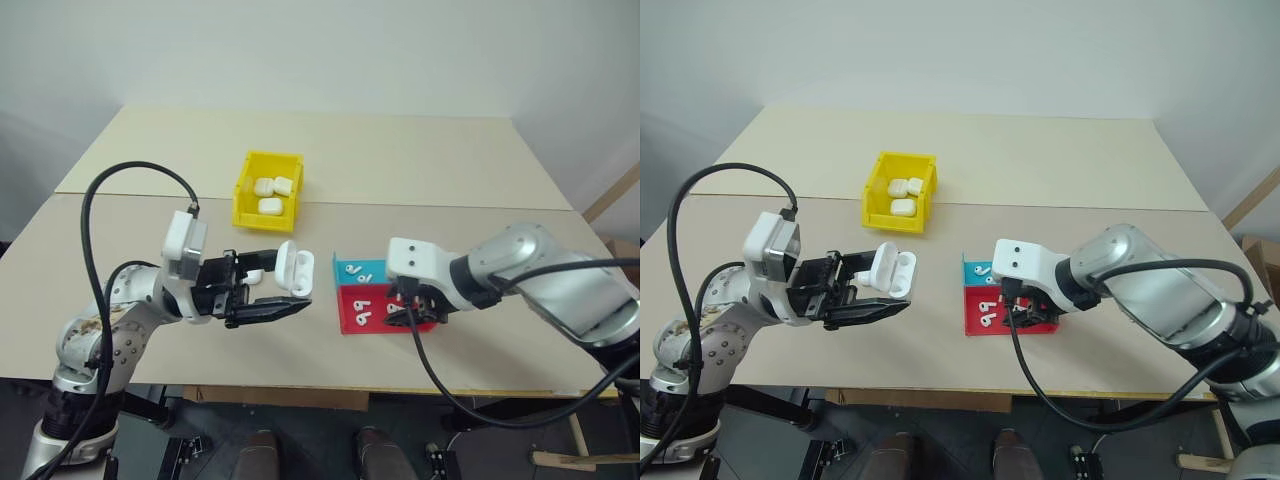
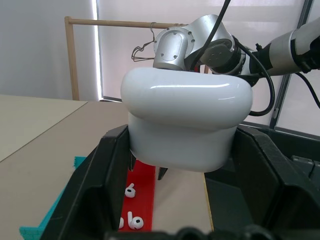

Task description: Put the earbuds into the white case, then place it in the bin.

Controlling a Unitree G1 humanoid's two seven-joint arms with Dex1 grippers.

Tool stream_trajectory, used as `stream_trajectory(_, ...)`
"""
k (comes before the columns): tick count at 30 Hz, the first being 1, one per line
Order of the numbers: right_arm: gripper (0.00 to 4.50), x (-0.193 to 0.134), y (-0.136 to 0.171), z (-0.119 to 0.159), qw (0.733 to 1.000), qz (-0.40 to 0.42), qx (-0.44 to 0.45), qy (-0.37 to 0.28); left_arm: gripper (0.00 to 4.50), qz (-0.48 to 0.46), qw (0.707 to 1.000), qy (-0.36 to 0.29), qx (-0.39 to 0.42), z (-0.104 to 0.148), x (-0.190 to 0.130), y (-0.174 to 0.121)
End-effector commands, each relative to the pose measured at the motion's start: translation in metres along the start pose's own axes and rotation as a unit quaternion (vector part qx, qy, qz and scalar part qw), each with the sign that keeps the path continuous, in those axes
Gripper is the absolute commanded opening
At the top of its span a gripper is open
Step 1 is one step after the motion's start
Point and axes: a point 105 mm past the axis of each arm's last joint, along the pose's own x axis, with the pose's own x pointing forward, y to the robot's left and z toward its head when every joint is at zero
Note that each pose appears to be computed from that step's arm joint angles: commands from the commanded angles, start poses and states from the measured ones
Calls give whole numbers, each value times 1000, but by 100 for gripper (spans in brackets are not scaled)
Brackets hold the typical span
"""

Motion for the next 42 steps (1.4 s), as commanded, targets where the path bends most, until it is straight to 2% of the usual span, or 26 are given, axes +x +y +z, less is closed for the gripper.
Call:
stream_trajectory(1,260,1,-10,-6,998,-27,-22,59,279,-4,1000,-5,17,2,0,0)
stream_trajectory(18,260,32,-31,-18,988,-40,-45,145,279,-12,1000,-3,14,-8,-2,-5)
stream_trajectory(39,260,45,-25,-18,990,-14,-46,135,279,-4,1000,2,18,-9,-4,-6)
stream_trajectory(42,198,47,-25,-20,989,-12,-46,138,279,-3,1000,3,19,-9,-4,-6)
